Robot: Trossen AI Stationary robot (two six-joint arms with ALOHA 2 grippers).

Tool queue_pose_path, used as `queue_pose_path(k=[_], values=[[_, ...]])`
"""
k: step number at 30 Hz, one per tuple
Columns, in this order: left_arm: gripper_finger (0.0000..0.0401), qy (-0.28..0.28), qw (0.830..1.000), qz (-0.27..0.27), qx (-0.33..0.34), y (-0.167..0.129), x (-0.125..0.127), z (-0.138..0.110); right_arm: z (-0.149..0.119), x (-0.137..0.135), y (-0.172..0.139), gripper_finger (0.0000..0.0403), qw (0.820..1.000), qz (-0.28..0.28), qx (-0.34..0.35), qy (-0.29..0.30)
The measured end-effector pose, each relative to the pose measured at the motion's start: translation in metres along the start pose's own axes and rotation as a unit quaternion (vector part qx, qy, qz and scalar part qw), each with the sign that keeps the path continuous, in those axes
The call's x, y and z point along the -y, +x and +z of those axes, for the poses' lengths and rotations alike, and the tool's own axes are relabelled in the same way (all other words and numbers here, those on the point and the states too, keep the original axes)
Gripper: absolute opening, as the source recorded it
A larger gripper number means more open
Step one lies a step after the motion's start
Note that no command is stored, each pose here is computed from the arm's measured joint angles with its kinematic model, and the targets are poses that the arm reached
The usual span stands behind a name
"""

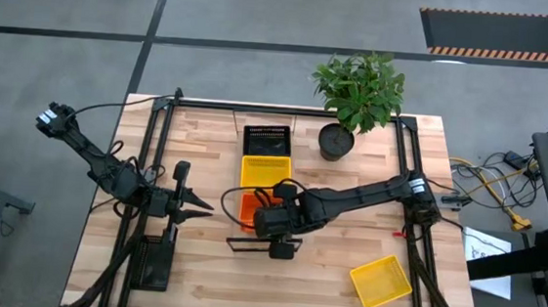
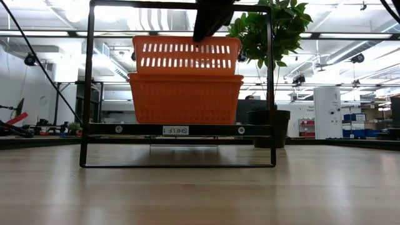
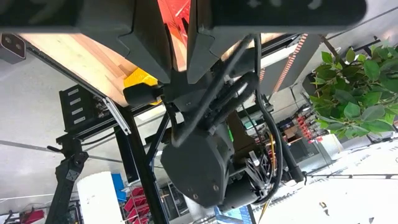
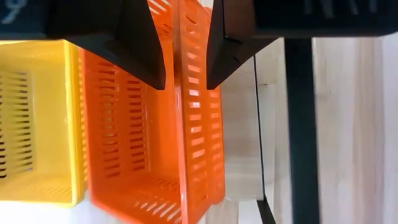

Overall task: Stack baskets on shelf by color
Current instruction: Stack the orange bin on top of the orange bins on the shelf

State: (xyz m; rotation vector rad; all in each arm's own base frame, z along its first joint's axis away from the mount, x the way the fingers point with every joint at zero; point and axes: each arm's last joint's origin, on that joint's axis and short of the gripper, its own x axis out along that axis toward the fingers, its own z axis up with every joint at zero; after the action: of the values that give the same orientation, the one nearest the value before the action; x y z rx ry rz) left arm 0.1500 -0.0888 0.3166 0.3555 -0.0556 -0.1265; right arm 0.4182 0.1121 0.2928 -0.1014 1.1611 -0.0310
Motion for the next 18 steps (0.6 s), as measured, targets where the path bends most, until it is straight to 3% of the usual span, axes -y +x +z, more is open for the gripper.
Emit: queue_pose_path(k=[8,14,18], values=[[0.0037,0.0,1.0,0.0,0.0,0.0,0.0,0.0,0.009,0.002,-0.021,0.0082,0.999,0.006,0.036,-0.009],[0.0037,0.001,1.0,0.0,-0.001,0.0,0.0,0.0,0.009,0.004,-0.02,0.0019,0.999,0.005,0.037,-0.007],[0.0037,0.001,1.0,-0.001,-0.002,0.0,0.0,0.0,0.009,0.004,-0.011,0.0009,1.0,0.003,0.027,-0.005]])
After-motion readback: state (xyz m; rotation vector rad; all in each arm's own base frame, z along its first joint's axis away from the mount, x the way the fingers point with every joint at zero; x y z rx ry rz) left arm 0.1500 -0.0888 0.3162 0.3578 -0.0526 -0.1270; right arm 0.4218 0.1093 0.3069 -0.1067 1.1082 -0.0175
